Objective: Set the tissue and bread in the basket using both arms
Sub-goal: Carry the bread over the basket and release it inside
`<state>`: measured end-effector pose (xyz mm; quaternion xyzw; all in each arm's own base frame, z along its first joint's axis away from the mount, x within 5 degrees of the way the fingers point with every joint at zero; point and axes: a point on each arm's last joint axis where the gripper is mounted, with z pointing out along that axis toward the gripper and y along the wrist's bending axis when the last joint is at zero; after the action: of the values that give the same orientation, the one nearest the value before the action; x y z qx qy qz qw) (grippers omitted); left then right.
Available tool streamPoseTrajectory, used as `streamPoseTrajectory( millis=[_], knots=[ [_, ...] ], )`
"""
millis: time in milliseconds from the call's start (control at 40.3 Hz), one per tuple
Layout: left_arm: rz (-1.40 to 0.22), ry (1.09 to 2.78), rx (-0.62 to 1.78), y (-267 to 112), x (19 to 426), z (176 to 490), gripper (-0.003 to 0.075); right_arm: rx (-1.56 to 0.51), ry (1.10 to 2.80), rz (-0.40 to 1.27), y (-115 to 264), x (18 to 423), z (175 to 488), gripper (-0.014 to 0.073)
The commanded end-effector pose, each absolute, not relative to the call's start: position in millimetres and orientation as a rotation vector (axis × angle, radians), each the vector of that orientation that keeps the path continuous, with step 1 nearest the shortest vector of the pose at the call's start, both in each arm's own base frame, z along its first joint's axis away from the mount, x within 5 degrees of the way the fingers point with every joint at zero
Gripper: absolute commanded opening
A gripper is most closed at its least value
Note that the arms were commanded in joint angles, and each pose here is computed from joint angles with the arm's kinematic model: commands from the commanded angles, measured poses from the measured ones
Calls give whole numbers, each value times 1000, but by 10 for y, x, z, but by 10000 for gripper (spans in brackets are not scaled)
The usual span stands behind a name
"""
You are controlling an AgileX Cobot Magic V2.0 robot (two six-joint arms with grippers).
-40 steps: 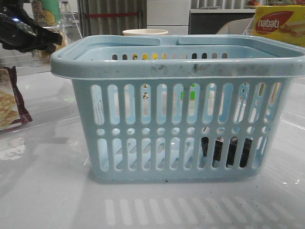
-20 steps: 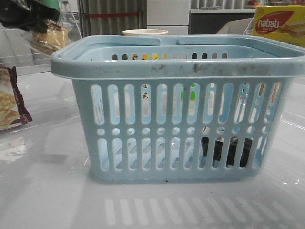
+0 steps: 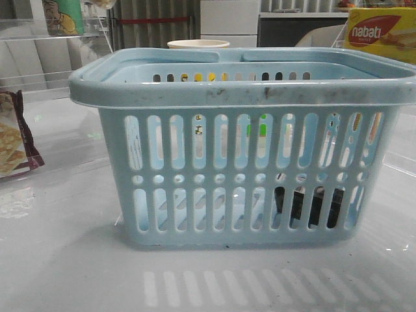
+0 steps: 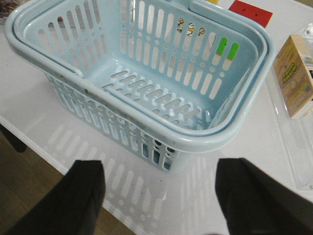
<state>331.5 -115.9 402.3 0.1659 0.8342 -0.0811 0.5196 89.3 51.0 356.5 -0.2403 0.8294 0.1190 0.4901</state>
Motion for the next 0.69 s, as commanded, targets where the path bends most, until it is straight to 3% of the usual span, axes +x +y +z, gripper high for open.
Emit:
streamPoseTrajectory(
  millis=[0,273,670],
  knots=[
    [-254,1903,452,-1301,2993,4381,90,-566,1917,290,513,912,3705,570],
    [-356,2007,703,-1894,2684,4191,90,-566,1917,290,513,912,3705,570],
    [-376,2118,874,-2469,2794,3619,91,-566,1917,290,513,912,3705,570]
  ],
)
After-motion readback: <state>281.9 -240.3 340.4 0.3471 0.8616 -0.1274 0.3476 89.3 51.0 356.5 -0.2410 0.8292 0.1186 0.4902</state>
